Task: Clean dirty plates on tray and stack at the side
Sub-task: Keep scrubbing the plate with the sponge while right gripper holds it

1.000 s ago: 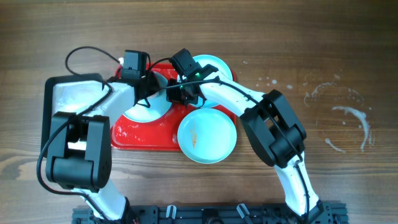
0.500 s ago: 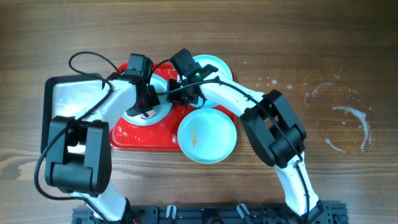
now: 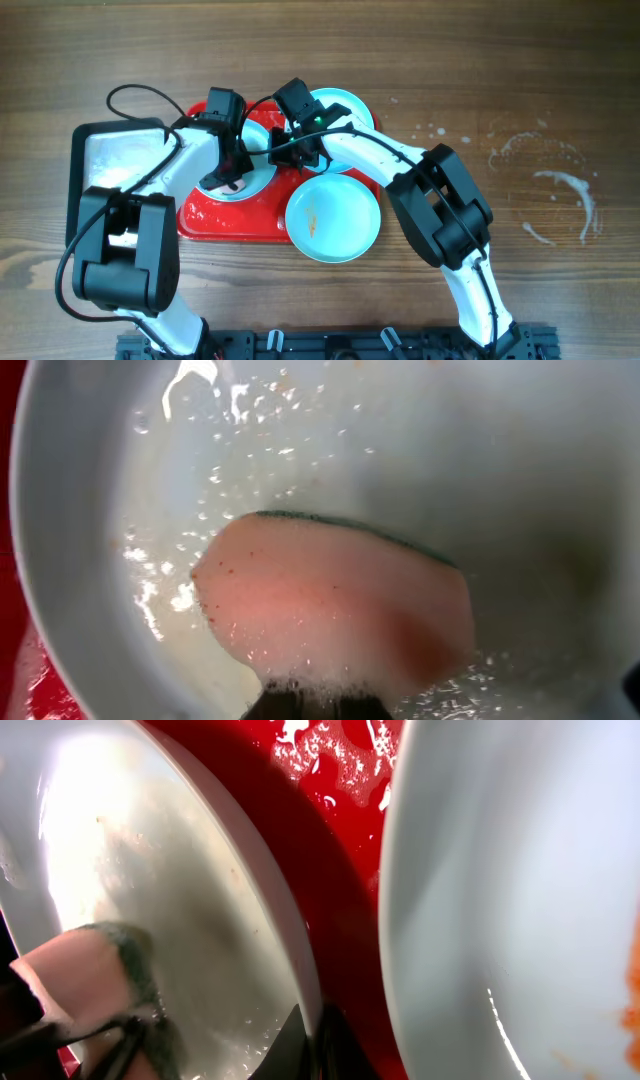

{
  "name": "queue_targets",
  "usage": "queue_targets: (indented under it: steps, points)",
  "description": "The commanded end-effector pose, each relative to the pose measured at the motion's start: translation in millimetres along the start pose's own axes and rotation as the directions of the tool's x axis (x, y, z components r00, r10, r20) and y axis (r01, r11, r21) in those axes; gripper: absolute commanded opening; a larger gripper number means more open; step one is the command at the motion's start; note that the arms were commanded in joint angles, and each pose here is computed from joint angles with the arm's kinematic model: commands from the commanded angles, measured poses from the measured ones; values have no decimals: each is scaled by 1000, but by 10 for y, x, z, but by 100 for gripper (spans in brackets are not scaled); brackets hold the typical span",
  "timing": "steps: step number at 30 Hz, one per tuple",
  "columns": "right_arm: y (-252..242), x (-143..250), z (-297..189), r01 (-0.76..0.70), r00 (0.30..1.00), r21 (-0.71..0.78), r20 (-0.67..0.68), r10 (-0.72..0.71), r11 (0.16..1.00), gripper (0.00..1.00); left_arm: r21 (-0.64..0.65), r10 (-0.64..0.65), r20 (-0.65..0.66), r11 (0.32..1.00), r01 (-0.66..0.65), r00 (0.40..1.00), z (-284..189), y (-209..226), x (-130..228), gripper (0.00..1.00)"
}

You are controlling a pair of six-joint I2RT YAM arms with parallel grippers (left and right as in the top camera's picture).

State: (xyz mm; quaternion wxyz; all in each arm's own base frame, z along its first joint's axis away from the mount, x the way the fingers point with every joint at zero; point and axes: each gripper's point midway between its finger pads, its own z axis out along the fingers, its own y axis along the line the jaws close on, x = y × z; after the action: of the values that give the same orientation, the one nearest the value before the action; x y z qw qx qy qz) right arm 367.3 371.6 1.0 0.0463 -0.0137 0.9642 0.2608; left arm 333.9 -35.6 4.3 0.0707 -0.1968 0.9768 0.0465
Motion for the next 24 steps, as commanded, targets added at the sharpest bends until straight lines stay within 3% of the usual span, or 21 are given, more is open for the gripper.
queue_targets:
  steps: [1,6,8,12,14,19,24]
  points:
    - [-345,207,256,-6,998,88,-66,12,996,4,-94,-12,-161,996,-3,987,279,267,426,4]
    - [-346,208,256,-3,998,88,-67,9,996,4,292,128,-328,956,-29,936,135,-362,744,4]
    - [-346,207,256,-3,998,88,-67,9,996,4,418,188,-320,907,-40,929,57,-569,749,4]
    - [-338,208,256,-2,998,84,-68,8,996,4,477,182,-177,875,-78,967,81,-753,431,4]
    - [-337,205,257,-2,998,83,-67,8,997,4,442,136,-93,893,-82,986,131,-749,212,4]
    - [-336,205,257,5,998,82,-67,0,997,4,112,-123,167,988,105,978,271,-206,-402,4]
    - [-330,198,258,6,998,80,-64,0,997,4,-72,-98,164,991,111,981,290,148,-292,4]
